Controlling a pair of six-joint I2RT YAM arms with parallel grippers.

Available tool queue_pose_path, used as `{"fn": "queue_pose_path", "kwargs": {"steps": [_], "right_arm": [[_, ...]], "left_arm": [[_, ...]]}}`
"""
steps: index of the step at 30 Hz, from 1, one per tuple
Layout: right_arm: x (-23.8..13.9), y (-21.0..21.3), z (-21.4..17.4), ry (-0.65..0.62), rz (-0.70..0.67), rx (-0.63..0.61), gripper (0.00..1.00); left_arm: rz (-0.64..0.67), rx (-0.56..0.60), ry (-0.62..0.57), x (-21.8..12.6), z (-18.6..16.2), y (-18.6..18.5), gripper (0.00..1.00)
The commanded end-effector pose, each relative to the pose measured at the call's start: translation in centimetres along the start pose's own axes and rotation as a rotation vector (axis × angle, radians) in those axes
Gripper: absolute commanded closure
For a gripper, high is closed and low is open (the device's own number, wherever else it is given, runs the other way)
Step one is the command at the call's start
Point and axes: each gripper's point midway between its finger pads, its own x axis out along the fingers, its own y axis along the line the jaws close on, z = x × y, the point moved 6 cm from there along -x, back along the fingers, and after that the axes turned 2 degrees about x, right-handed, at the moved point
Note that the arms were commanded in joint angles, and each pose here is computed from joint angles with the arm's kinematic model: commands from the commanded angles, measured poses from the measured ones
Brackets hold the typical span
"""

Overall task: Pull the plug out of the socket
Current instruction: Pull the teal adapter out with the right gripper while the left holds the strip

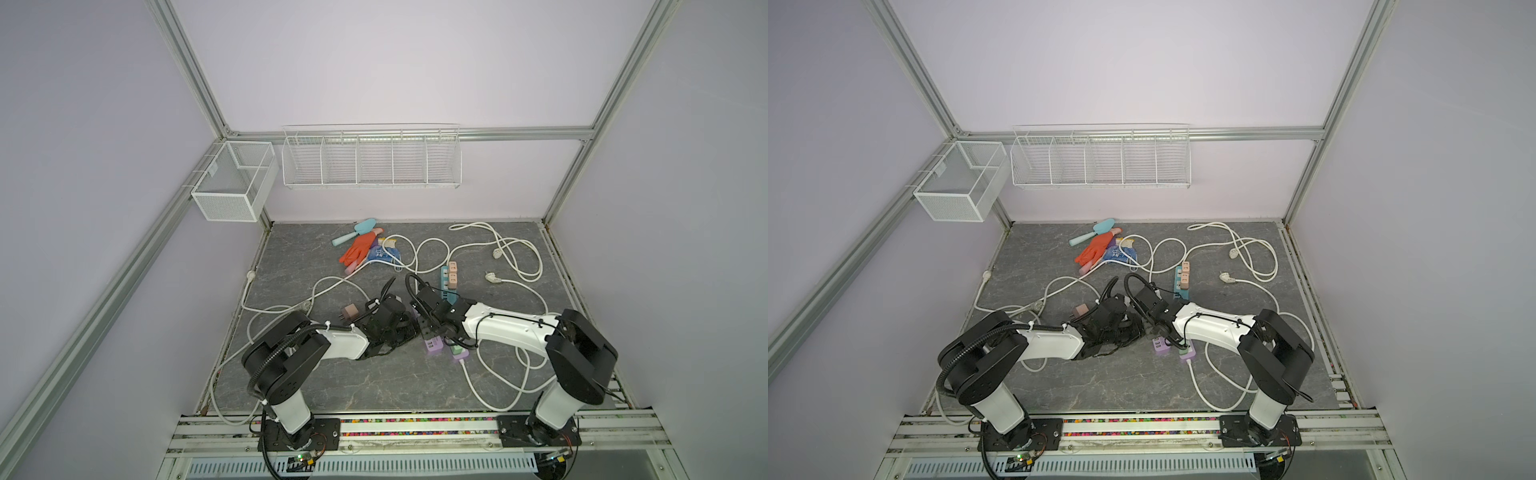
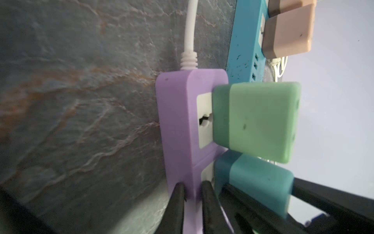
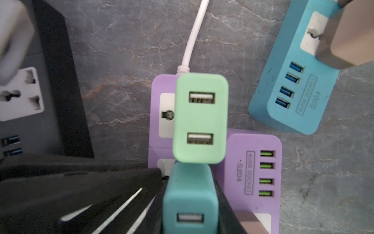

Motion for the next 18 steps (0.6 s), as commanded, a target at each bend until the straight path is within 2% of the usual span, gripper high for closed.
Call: {"fn": "queue_pose_path", "kwargs": {"steps": [1,7,9,14,18], "right_arm": [[-1.8,2.6,2.4,-0.095,0.138,0.026,0.91],[-2.3,0.0,3.1,-0.148,-0.038,-0.032,0.90],[-2.2,0.2,3.0,-0.150,-0.017,-0.038,0.90],[-1.8,3.3,1.9,-0.114,0.142,-0.044,0.91],[-2.1,1.8,2.5,-0.142,0.044,-0.055,0.91]], "left_arm": [[0.357,-0.067,0.145,0.0,-4.0,8.1,0.84],[0.367,-0.043,0.166,0.3,-4.1,7.6,0.83],[0.370,-0.043,0.165,0.3,-4.2,7.7,0.83],[0.372,-0.042,0.162,0.3,-4.1,7.6,0.83],[0.373,-0.037,0.155,0.1,-4.1,7.5,0.83]]}}
